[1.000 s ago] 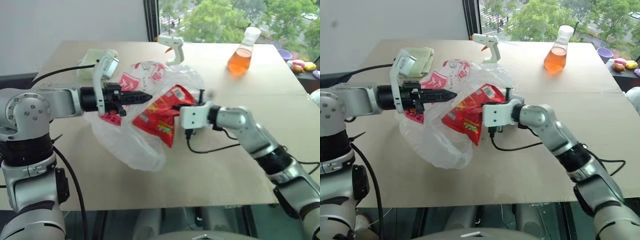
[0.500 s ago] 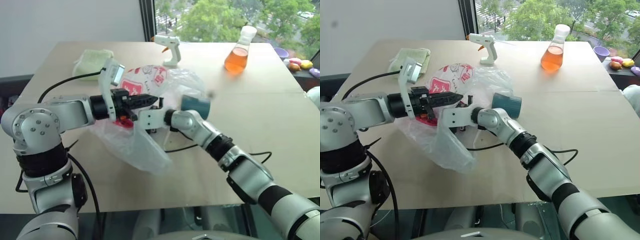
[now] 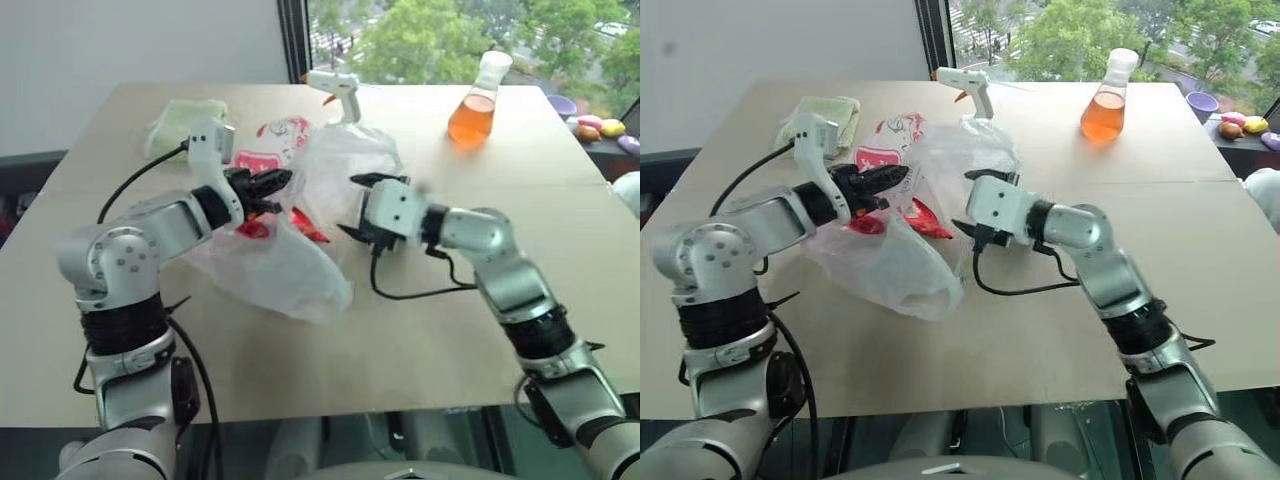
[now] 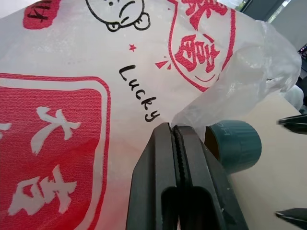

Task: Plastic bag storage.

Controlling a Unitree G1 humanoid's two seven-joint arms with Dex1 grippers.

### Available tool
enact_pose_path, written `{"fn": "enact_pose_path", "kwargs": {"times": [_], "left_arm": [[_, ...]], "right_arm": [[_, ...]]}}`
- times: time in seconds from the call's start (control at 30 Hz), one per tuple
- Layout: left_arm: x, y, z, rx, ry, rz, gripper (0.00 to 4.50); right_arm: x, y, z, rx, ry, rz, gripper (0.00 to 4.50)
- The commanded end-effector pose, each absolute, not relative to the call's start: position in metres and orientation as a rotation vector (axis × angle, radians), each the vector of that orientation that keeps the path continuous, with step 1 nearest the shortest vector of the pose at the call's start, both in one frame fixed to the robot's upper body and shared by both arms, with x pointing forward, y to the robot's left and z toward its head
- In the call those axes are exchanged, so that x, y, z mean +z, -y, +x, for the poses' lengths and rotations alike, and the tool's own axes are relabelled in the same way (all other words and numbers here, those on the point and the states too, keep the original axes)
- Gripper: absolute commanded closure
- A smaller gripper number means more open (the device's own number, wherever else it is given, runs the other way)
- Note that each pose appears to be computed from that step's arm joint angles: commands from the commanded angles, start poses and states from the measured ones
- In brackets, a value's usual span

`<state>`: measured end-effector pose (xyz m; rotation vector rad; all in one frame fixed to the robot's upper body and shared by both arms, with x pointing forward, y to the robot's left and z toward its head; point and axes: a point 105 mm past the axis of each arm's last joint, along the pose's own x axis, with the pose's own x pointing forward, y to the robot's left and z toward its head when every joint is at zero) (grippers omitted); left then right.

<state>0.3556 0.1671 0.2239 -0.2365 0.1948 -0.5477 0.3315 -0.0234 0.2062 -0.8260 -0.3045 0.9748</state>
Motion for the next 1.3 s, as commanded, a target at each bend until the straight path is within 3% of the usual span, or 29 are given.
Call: {"fn": "enact_pose_path", "kwargs": {"times": [0.03, 0.17, 0.3, 0.63, 0.9, 1.0, 1.2, 1.3], "left_arm": [[0.241, -0.161, 0.357, -0.561, -0.124, -0.196, 4.50], [0.242, -0.160, 0.357, -0.565, -0.117, -0.191, 4.50], [0.241, -0.162, 0.356, -0.555, -0.118, -0.190, 4.50], [0.237, -0.162, 0.358, -0.546, -0.123, -0.196, 4.50], [0.240, -0.157, 0.360, -0.565, -0.118, -0.174, 4.50], [0.240, -0.156, 0.360, -0.570, -0.116, -0.169, 4.50], [0.242, -0.151, 0.355, -0.609, -0.110, -0.164, 4.50], [0.244, -0.149, 0.353, -0.632, -0.106, -0.174, 4.50]], "right_arm": [[0.215, 0.026, 0.371, 0.711, 0.276, -0.872, 0.80], [0.216, 0.006, 0.387, 0.624, 0.222, -0.734, 0.80], [0.200, 0.000, 0.390, 0.600, 0.189, -0.883, 0.80], [0.199, 0.057, 0.361, 0.551, 0.129, -1.072, 0.80], [0.195, 0.098, 0.362, 0.409, 0.048, -1.144, 0.80], [0.190, 0.110, 0.363, 0.385, 0.016, -1.175, 1.57], [0.189, 0.124, 0.358, 0.381, 0.015, -1.234, 4.46], [0.195, 0.126, 0.354, 0.394, 0.054, -1.197, 4.49]]}}
